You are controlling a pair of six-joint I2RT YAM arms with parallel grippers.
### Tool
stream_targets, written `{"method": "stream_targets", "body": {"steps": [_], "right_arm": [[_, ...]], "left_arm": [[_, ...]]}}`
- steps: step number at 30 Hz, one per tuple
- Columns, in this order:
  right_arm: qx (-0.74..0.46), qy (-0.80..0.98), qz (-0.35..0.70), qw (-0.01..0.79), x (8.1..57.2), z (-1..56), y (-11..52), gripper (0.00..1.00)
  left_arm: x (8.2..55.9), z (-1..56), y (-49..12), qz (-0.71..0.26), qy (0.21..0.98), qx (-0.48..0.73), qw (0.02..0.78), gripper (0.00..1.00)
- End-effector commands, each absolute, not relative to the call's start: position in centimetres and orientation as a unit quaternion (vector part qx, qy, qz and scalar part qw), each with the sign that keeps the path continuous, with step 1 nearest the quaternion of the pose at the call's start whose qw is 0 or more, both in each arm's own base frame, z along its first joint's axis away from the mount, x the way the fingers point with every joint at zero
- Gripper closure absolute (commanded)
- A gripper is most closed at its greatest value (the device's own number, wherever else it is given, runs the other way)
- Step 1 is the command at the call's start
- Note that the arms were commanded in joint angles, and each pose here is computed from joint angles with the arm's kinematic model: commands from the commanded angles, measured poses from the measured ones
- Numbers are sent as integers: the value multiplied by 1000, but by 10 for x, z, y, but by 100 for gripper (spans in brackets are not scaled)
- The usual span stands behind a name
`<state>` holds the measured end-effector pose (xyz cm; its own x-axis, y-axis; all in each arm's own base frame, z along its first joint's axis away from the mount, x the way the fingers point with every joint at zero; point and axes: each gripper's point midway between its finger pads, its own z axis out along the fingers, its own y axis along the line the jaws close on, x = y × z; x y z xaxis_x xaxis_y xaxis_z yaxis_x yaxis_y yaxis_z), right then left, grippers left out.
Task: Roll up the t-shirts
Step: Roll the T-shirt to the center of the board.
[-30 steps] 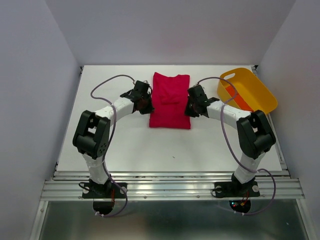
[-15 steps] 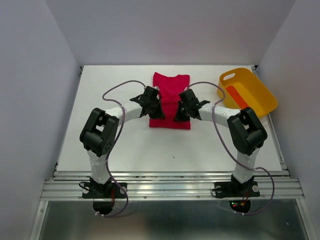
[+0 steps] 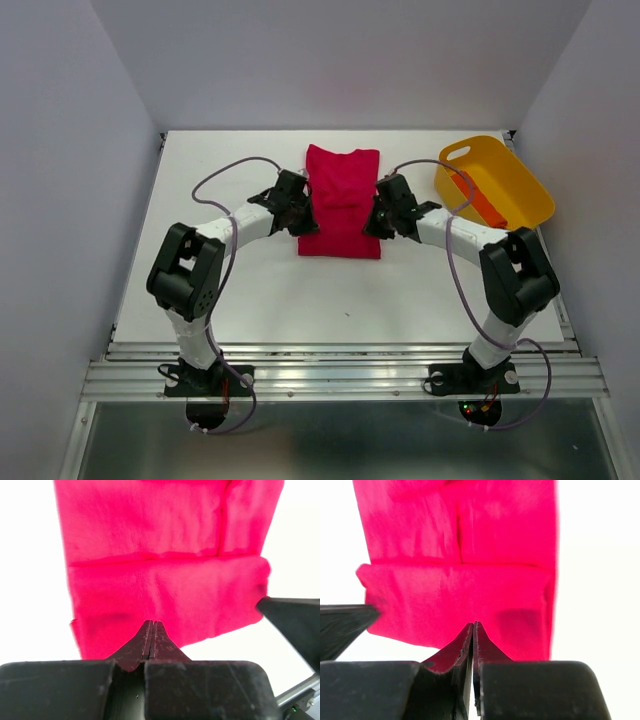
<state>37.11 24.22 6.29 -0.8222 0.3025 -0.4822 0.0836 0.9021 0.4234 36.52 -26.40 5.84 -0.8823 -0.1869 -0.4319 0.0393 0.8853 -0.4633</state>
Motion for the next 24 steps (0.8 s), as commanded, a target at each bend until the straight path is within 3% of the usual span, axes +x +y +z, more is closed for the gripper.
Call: {"method": "stream_targets", "body": {"steps": [1,13,22,24], "right_arm": [[107,922,179,326,379,93,221,93],[116,947,153,256,350,21,212,94],[119,928,142,322,356,79,196,88],[120,925,145,332,353,91,193,80]], "left_arm": [[368,99,-244,-239,927,-24,289,100],[336,24,-244,-242,949,-18,200,100],[349,77,-216,-210,940,-28,266,100],[347,89,-206,-205,937,-38,281,88]]}}
